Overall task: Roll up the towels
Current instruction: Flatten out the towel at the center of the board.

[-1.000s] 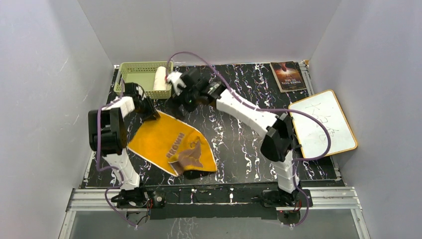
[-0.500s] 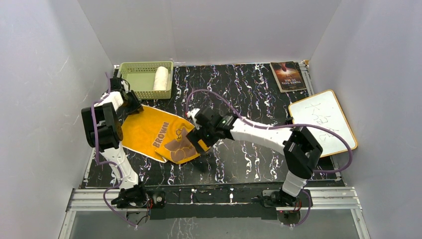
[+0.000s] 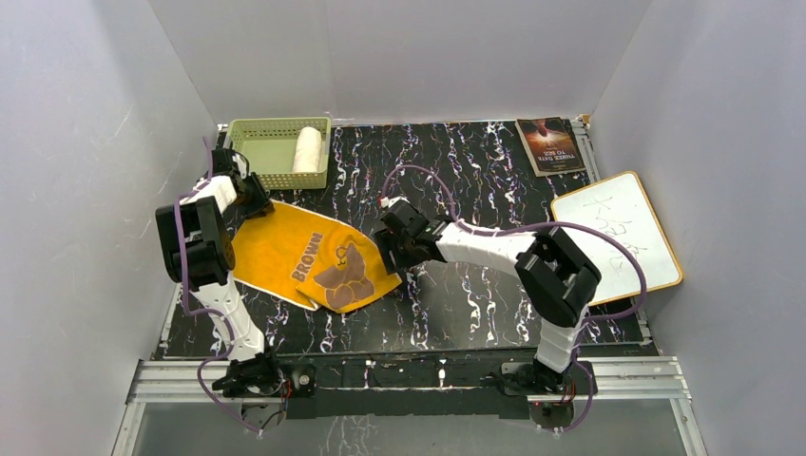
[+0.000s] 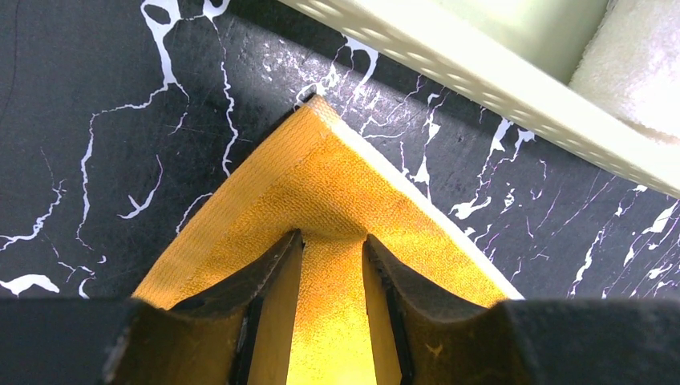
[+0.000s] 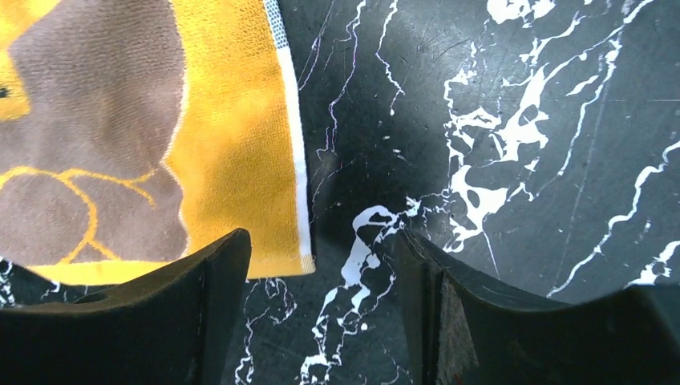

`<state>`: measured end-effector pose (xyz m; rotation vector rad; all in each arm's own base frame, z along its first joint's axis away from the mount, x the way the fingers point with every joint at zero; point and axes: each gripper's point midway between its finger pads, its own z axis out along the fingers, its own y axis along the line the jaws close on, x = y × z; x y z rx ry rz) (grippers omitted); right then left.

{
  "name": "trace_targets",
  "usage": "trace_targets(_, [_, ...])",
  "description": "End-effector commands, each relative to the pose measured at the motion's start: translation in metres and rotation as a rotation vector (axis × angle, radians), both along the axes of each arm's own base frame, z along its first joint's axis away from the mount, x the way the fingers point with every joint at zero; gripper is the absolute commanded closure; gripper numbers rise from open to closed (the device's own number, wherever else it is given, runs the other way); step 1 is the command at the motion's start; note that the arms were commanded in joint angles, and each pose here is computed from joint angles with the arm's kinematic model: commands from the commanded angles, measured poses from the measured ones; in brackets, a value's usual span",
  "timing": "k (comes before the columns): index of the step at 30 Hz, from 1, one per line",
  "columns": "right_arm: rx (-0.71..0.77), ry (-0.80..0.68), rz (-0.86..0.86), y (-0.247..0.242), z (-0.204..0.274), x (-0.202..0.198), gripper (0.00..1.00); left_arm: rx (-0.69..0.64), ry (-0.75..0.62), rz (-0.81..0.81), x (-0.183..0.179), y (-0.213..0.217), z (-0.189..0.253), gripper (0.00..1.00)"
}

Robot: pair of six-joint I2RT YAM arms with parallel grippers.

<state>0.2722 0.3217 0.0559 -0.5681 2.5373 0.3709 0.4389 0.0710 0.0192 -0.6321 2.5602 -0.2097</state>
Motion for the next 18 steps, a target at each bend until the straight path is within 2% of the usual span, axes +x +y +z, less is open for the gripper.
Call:
trace_targets(1, [0.035, -0.011, -0.001, 0.016, -0.004, 0.007, 0.39, 0.006, 0.232, -0.002, -0.058, 0.0, -0.041, 0.66])
trace_targets(6, [0.024, 0.015, 0.051, 0.022, -0.014, -0.003, 0.43, 0.005, 0.23, -0.005, -0.058, 0.0, -0.04, 0.66])
trace_targets(10, [-0.121, -0.029, 0.063, 0.011, -0.025, -0.005, 0.47, 0.003, 0.234, -0.007, -0.059, -0.001, -0.041, 0.66])
trace_targets(16, [-0.377, -0.071, 0.024, -0.05, -0.054, 0.008, 0.46, 0.009, 0.234, -0.006, -0.06, 0.0, -0.041, 0.66])
trace_targets(18, [-0.399, -0.04, -0.042, -0.081, -0.066, 0.028, 0.46, 0.005, 0.231, -0.005, -0.06, -0.003, -0.04, 0.66])
